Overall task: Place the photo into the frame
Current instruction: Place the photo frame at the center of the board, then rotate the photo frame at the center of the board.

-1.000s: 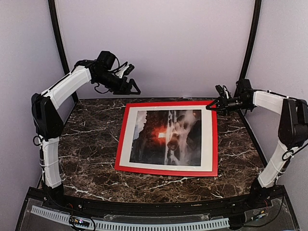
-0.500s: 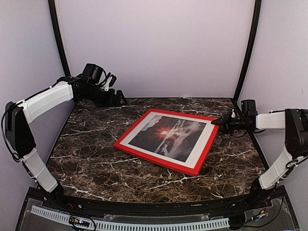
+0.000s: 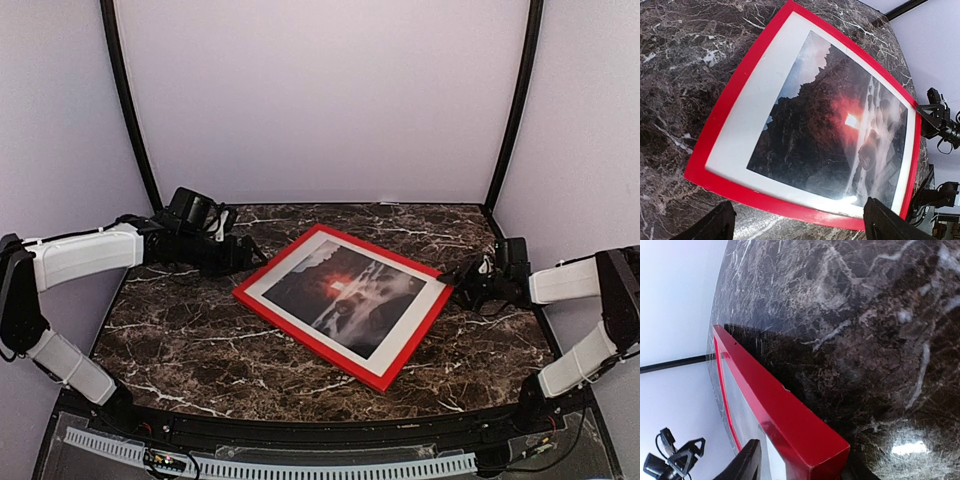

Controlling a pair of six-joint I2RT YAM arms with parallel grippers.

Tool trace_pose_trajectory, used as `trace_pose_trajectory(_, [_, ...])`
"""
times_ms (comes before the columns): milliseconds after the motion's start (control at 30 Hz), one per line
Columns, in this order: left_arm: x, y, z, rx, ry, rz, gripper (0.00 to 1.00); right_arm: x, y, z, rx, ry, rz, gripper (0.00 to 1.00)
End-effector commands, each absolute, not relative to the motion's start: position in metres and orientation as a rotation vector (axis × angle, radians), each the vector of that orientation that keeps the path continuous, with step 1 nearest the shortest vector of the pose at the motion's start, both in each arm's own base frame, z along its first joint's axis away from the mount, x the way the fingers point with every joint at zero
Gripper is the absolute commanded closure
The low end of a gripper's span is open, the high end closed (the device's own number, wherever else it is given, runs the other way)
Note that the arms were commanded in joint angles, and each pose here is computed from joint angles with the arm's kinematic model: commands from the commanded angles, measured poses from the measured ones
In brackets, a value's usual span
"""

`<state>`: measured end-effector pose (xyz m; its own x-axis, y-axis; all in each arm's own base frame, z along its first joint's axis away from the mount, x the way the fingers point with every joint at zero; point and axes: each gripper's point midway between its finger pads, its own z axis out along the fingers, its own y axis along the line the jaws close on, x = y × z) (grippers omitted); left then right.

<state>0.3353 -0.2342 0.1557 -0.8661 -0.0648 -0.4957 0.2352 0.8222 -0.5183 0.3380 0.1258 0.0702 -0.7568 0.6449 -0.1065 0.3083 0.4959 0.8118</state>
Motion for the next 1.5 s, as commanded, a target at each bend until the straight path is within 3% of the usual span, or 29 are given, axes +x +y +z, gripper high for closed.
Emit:
trace_pose_trajectory(0, [0.317, -0.244, 0.154, 0.058, 2.446, -0.846, 0.08, 0.345, 0.126, 0.101, 0.702, 2.230, 1.137, 0.46])
trace_pose_trajectory(200, [0.290, -0.250, 0.117, -0.097, 2.476, -0.939, 0.08, 0.318, 0.130, 0.085, 0.691, 2.312, 1.066, 0.33])
trace_pose_trajectory(400, [0.280, -0.254, 0.100, -0.097, 2.505, -0.932, 0.08, 0.294, 0.117, 0.076, 0.701, 2.352, 0.966, 0.27])
trace_pose_trajectory(633, [0.273, -0.255, 0.085, -0.110, 2.529, -0.909, 0.08, 0.277, 0.098, 0.074, 0.666, 2.406, 0.793, 0.25])
trace_pose_trajectory(833, [0.270, -0.254, 0.068, -0.154, 2.551, -0.896, 0.08, 0.305, 0.095, 0.092, 0.410, 2.459, 0.627, 0.24])
trace_pose_trajectory(1133, [0.273, -0.265, 0.047, -0.176, 2.590, -0.896, 0.08, 0.350, 0.131, 0.074, 0.148, 2.541, 0.720, 0.22])
trace_pose_trajectory(1467, [0.291, -0.286, 0.025, -0.198, 2.625, -0.918, 0.08, 0.315, 0.179, 0.043, -0.022, 2.659, 0.769, 0.23])
